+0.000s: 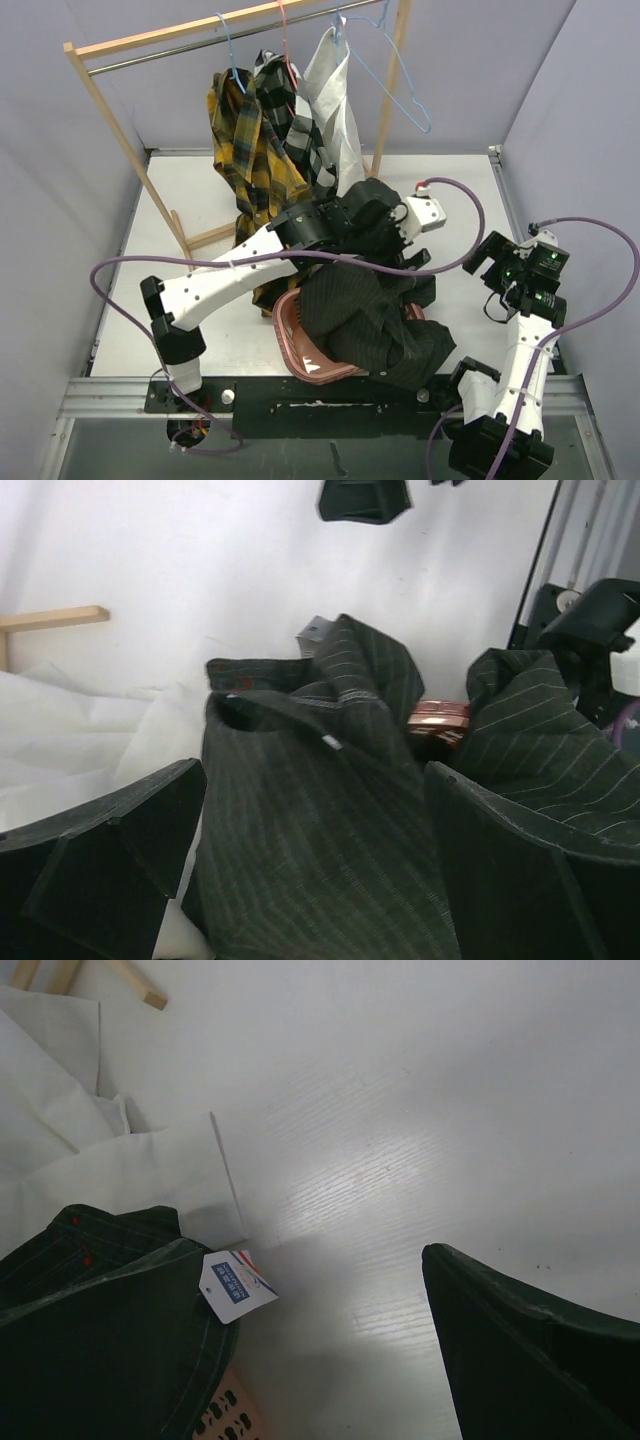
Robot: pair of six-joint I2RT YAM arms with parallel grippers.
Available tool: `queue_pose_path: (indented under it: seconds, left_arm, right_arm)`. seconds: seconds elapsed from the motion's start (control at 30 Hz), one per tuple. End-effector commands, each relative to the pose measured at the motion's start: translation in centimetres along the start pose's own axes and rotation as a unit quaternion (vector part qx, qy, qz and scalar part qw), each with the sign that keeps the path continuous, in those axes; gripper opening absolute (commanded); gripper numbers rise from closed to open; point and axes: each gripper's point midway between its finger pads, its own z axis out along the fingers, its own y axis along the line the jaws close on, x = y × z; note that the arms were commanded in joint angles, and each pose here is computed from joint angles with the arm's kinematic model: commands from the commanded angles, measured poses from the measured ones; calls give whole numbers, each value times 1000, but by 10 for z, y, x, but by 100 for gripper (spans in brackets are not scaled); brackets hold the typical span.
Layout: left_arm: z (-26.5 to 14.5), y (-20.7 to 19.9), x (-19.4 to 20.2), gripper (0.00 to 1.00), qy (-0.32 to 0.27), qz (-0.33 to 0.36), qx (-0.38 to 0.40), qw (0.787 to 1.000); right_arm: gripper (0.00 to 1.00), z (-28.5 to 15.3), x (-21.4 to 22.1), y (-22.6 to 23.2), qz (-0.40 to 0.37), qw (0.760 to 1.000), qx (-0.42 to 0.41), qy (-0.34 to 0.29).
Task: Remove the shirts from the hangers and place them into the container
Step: Adjust the shirt in the bin.
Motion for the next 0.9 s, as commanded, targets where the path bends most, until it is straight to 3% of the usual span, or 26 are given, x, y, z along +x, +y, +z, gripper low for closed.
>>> queue_pose_path:
  seconds: [0.0,0.13,0.37,0.5,0.67,0.87]
  left_arm:
    - [6,-15,8,91,43,33,-10,998]
    - [21,-14,36,91,108,25,-15,994]
    - [37,2,65,87,167,22,-62,984]
    - [31,6,62,63,162,19,-67,984]
    - [0,5,54,1,128,11,-71,989]
    - [-66,1,46,0,42,-1,-70,997]
  right_arm:
    - [96,-4,-7,6,-8,1000,-14,-20]
    - [96,-5,-8,6,-10,1000,-13,-26]
    - [96,-7,-9,9,-13,999,-19,-30]
    - [96,-6,-9,8,-13,999,-18,-30]
    - [96,-7,-9,7,-12,999,-14,-33]
    - [96,-7,-10,7,-12,999,-13,-36]
